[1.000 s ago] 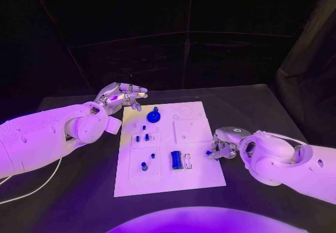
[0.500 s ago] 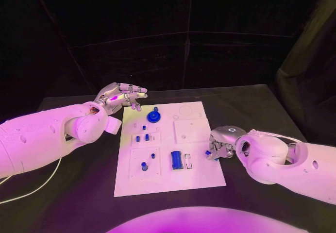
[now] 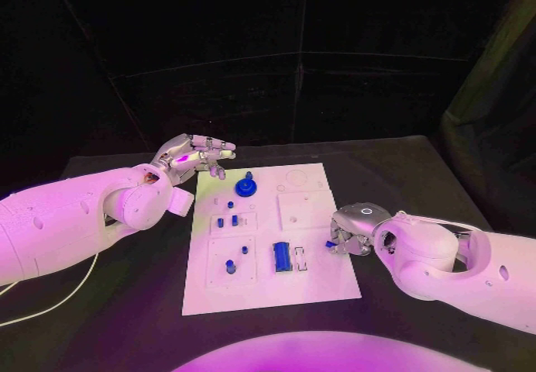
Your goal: Assemble the parts on the task board
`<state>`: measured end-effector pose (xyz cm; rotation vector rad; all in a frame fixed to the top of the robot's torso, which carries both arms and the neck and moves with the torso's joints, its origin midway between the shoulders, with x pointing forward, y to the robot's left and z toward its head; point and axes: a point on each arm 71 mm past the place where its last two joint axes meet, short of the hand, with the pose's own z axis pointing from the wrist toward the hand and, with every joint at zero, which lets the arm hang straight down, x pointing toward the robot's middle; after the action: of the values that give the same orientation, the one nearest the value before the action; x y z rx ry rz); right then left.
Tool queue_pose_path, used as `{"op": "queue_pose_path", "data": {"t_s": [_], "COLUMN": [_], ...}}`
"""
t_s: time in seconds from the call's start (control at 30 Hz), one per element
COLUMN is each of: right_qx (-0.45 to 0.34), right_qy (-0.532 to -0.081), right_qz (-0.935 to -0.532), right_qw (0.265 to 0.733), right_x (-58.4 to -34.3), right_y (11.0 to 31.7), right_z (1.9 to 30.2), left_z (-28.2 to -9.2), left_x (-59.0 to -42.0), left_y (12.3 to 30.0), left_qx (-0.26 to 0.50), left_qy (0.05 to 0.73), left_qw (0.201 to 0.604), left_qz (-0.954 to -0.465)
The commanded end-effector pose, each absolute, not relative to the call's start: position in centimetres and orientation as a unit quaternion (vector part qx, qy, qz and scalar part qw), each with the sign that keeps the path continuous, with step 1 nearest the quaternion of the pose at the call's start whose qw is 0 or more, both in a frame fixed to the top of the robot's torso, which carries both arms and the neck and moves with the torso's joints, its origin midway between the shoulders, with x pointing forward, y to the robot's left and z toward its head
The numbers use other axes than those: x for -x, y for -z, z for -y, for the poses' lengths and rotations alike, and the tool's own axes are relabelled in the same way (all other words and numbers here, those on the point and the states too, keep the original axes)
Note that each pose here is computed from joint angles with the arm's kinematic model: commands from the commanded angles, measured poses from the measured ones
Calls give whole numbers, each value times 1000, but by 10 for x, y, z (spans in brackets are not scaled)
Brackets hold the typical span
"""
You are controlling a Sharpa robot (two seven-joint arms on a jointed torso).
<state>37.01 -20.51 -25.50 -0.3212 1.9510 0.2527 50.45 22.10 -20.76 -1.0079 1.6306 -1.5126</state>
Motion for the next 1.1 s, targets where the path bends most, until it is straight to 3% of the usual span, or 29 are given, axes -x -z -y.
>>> {"op": "queue_pose_path", "data": {"t_s": [0.03, 0.2, 0.53, 1.1], "right_qx": [65, -20, -104, -122], "right_qy": [-137, -178, -217, -238], "right_qz": [-835, -832, -832, -855], "right_qw": [529, 525, 500, 445], "right_x": [-365, -360, -356, -357], "right_y": [258, 252, 250, 260], "right_z": [206, 208, 209, 191], "left_z": [-220, -220, -220, -220], "left_x": [-504, -504, -503, -502], "left_y": [207, 207, 207, 207], "left_qx": [387, 387, 387, 386], "left_qy": [584, 585, 585, 586], "left_qw": [336, 336, 336, 335], "left_qz": [-629, -629, -629, -629]}}
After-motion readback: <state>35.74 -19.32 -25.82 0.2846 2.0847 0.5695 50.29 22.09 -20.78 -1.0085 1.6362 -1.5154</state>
